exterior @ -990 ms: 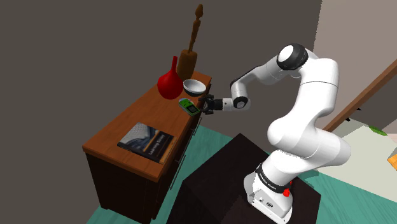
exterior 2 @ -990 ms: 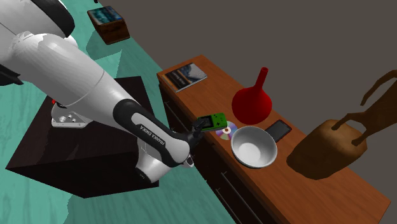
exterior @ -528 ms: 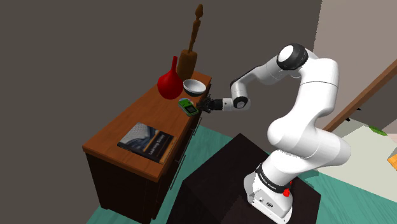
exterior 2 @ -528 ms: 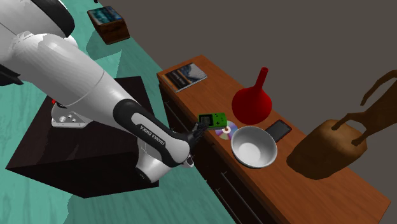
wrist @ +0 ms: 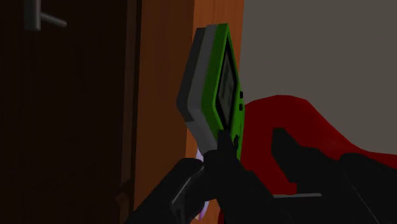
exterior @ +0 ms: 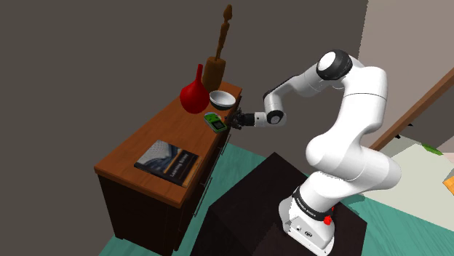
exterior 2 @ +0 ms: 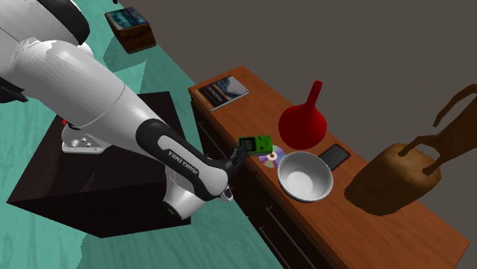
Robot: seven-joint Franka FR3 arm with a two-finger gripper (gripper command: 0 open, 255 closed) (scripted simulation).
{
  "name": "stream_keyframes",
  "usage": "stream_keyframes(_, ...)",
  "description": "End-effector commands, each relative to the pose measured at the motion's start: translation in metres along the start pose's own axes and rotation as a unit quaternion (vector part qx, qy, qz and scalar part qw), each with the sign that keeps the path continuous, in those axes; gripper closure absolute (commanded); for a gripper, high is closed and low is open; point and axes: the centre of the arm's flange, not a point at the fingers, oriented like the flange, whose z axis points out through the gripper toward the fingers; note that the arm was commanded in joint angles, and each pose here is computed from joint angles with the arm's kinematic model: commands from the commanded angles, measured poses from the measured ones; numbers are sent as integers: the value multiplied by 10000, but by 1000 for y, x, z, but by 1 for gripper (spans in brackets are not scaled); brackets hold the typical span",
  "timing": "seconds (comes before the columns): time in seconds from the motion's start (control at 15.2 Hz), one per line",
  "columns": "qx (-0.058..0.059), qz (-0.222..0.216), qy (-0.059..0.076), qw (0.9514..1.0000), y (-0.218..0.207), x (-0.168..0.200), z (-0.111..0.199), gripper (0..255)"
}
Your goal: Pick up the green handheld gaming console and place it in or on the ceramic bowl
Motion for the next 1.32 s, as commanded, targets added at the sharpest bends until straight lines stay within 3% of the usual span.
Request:
stream_keyframes(0.0, 300, 20, 237, 9993, 18, -14, -7, 0)
stream_keyframes(0.13, 899, 60, 711, 9934, 54, -43, -16, 0)
stream_keyframes(0.33, 1778, 118, 1407, 9739, 109, -88, -15, 0)
stream_keyframes(0.86, 1778, 118, 1407, 9739, 95, -77, 20, 0)
stream_keyframes(1.25, 1778, 118, 1407, 9739, 95, -77, 20, 0)
